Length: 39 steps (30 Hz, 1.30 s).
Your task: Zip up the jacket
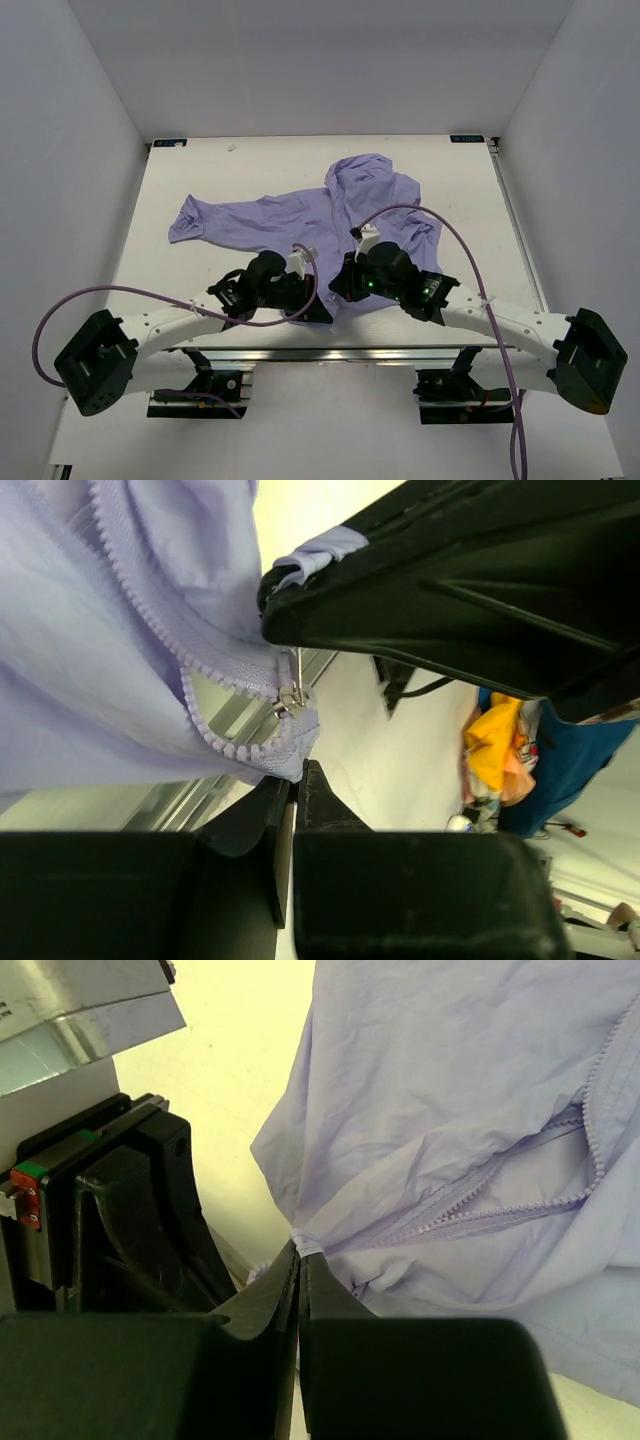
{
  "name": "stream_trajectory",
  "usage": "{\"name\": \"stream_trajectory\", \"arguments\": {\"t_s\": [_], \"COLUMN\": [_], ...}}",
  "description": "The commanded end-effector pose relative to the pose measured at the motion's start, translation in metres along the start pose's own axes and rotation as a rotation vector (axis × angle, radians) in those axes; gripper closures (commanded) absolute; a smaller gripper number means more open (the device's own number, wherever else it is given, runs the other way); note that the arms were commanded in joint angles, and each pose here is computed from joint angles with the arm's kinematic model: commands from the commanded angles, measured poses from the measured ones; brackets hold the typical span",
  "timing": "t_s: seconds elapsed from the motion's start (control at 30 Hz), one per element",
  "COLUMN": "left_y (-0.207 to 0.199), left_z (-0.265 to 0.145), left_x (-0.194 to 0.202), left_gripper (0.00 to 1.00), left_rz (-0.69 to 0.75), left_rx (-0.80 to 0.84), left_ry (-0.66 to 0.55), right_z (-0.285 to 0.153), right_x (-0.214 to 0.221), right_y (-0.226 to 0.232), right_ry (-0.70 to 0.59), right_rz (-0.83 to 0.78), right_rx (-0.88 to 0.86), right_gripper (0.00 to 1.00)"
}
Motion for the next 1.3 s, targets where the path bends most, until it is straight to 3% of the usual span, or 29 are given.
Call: {"name": "stream_trajectory", "arguments": {"t_s": [0.0,0.1,0.13,0.17,0.27,0.37,0.4,0.43,0.6,0.67,0.7,0.8,0.93,1.07,1.27], "left_y": [0.001,0.0,-0.002,-0.004,-0.016,-0.031,-0.035,-0.04,-0.071,-0.075,-0.08,-0.087,-0.09,-0.094,-0.095], "left_z": [-0.007,-0.009,-0.01,-0.012,-0.021,-0.03,-0.033,-0.037,-0.053,-0.055,-0.053,-0.053,-0.054,-0.052,-0.032], "left_x": [0.016,0.005,0.0,-0.004,-0.023,-0.038,-0.041,-0.047,-0.047,-0.048,-0.043,-0.043,-0.045,-0.042,-0.035], "left_gripper": [1.0,1.0,0.95,0.81,0.57,0.42,0.22,0.19,0.18,0.17,0.1,0.02,0.03,0.11,0.11], "left_rz": [0.004,0.033,0.068,0.085,0.172,0.276,0.309,0.35,0.518,0.576,0.611,0.679,0.724,0.777,0.858], "left_rx": [-0.059,-0.189,-0.211,-0.243,-0.322,-0.334,-0.331,-0.339,-0.251,-0.292,-0.293,-0.363,-0.457,-0.496,-0.635], "left_ry": [0.126,0.077,0.059,0.036,-0.077,-0.168,-0.183,-0.213,-0.285,-0.357,-0.359,-0.398,-0.455,-0.499,-0.513], "right_z": [0.001,-0.007,-0.013,-0.016,-0.032,-0.044,-0.046,-0.047,-0.045,-0.044,-0.042,-0.04,-0.039,-0.039,-0.035], "right_x": [-0.043,-0.043,-0.045,-0.043,-0.042,-0.053,-0.055,-0.055,-0.069,-0.072,-0.076,-0.08,-0.09,-0.099,-0.111], "right_y": [0.005,0.013,0.015,0.015,0.02,0.027,0.029,0.029,0.035,0.036,0.037,0.036,0.033,0.027,0.029], "right_ry": [-0.192,-0.156,-0.152,-0.139,-0.097,-0.079,-0.072,-0.053,-0.029,-0.016,-0.012,0.014,0.009,0.01,0.035], "right_rz": [-0.044,-0.068,-0.067,-0.062,-0.061,-0.066,-0.066,-0.064,-0.042,-0.032,-0.024,-0.003,0.037,0.074,0.082], "right_rx": [0.007,-0.063,-0.081,-0.08,-0.121,-0.152,-0.154,-0.149,-0.143,-0.147,-0.148,-0.152,-0.147,-0.134,-0.147], "right_gripper": [1.0,1.0,1.0,1.0,1.0,1.0,1.0,1.0,1.0,1.0,1.0,1.0,1.0,1.0,1.0]}}
Point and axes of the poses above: each gripper's point midway between its finger pads, its own z axis out along the fingers, its own y axis along the line the jaws close on, x = y × z, the point moved 9 cm from there along -z, back along the fingers, and after that the axes turned 12 degrees about -z, right-handed, at the moved point
